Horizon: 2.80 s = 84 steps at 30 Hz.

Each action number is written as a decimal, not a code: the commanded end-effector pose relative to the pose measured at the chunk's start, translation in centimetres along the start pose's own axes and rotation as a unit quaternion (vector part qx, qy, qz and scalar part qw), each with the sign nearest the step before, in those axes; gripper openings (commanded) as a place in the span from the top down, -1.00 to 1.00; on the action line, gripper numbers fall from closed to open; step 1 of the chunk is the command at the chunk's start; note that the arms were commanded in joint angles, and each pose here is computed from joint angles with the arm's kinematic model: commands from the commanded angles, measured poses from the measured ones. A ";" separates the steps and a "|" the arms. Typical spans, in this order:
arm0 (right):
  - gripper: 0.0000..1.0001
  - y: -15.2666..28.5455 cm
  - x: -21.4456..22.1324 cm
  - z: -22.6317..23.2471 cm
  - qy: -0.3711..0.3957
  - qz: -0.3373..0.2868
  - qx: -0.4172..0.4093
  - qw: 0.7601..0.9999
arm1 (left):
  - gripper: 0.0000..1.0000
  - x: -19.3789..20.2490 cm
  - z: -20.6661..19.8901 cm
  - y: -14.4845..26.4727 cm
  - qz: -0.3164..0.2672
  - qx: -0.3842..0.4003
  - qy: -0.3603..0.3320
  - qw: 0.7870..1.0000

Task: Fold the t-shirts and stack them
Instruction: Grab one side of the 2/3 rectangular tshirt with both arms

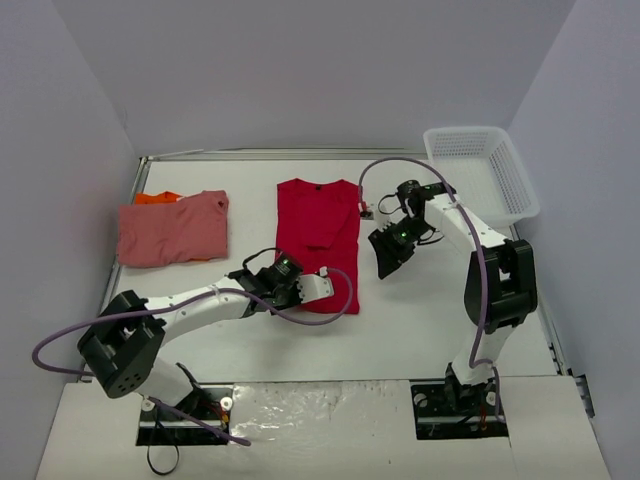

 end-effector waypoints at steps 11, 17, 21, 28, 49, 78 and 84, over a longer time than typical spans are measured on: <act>0.18 -3.6 3.0 6.6 0.045 0.056 -0.168 0.983 | 0.95 -0.5 1.8 -0.1 -0.025 -0.018 0.070 0.997; 0.00 -4.9 2.4 6.1 0.112 0.012 -0.144 0.983 | 0.95 -0.5 2.0 0.0 -0.033 -0.001 0.099 0.995; -0.12 -5.8 1.9 5.3 0.131 0.000 -0.112 0.985 | 0.95 -0.1 2.6 0.1 -0.037 0.008 0.123 0.992; -0.50 -3.4 -4.1 0.8 0.120 -0.090 0.071 0.986 | 0.95 -0.5 2.3 0.0 -0.040 0.027 0.129 0.990; -0.90 -1.6 -2.0 1.1 0.190 -0.106 0.147 0.965 | 0.95 -0.4 2.8 0.1 -0.051 0.043 0.164 0.984; -0.68 -9.1 1.7 7.0 0.374 -0.010 0.165 0.913 | 0.95 0.9 2.4 -0.7 -0.048 0.101 0.204 0.973; -0.65 -9.8 2.0 6.8 0.374 -0.008 0.170 0.912 | 0.95 1.0 2.6 -0.6 -0.050 0.102 0.211 0.971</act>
Point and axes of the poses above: each gripper's point midway between its finger pads, its own y axis back along the fingers, its own z axis along the line the jaws close on, x = y × z, the point moved 1 cm from there along y, back along the fingers, and after that the axes turned 1 degree about y, right-handed, at the moved point
